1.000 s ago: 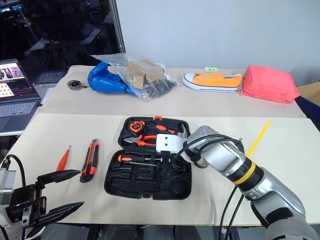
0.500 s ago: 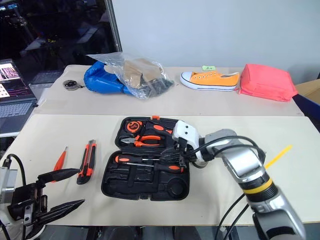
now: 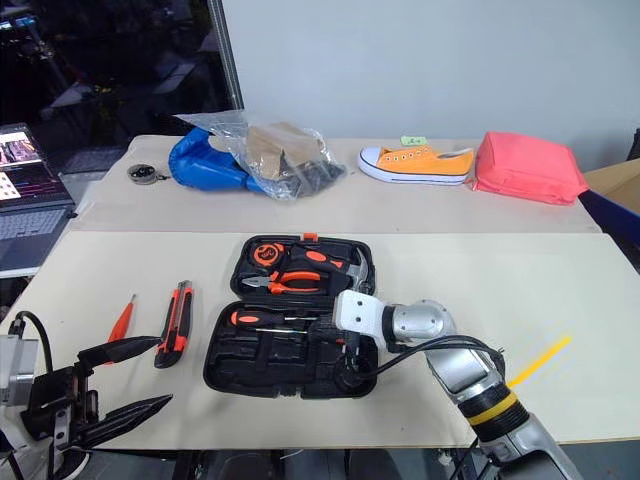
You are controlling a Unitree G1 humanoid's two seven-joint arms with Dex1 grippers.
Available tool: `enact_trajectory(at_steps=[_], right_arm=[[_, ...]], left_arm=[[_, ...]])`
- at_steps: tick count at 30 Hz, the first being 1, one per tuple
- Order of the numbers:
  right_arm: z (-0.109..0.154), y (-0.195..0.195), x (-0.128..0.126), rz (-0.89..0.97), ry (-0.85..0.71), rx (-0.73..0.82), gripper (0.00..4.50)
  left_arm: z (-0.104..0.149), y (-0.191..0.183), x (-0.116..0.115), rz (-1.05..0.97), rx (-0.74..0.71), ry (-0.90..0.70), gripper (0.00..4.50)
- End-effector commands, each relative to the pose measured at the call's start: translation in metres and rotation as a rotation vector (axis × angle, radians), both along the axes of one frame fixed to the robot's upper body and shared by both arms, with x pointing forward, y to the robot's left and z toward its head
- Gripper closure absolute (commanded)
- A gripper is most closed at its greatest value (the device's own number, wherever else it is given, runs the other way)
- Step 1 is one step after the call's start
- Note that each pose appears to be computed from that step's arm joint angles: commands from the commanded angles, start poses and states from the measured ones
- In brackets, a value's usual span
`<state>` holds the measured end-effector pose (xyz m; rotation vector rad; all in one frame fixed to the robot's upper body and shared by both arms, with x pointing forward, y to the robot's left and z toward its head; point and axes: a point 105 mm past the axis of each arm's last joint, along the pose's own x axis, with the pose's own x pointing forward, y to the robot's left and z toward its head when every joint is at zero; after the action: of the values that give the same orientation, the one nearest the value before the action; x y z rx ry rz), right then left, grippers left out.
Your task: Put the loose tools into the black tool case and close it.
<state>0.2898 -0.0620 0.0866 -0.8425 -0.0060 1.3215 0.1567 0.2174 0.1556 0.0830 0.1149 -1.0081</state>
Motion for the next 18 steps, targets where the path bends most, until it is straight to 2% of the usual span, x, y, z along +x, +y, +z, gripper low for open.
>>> enact_trajectory(at_steps=[1,6,8,10,12,14,15,18], right_arm=[[-0.018,-0.013,0.001,-0.044,0.064,-0.001,4.47],[0.051,-0.013,0.0,-0.035,0.197,0.415,4.47],[0.079,-0.018,-0.011,0.024,0.241,0.502,3.9],[0.093,-0.018,-0.019,0.066,0.269,0.532,3.36],[0.102,-0.022,-0.031,0.119,0.299,0.508,2.52],[0.109,-0.025,-0.039,0.156,0.32,0.488,1.91],[0.113,-0.027,-0.041,0.166,0.312,0.479,1.74],[0.122,-0.03,-0.045,0.194,0.275,0.456,0.65]], left_arm=[[0.002,0.002,0.007,0.101,-0.024,-0.031,0.0],[0.001,0.021,0.029,0.376,-0.01,-0.079,0.0],[-0.01,0.035,0.038,0.549,0.059,-0.03,0.0],[-0.016,0.044,0.042,0.648,0.103,0.011,0.0],[-0.019,0.046,0.05,0.7,0.067,0.074,0.0],[-0.021,0.05,0.059,0.769,0.045,0.129,0.0],[-0.023,0.057,0.063,0.83,0.061,0.147,0.0],[-0.036,0.082,0.07,0.993,0.128,0.238,0.0]])
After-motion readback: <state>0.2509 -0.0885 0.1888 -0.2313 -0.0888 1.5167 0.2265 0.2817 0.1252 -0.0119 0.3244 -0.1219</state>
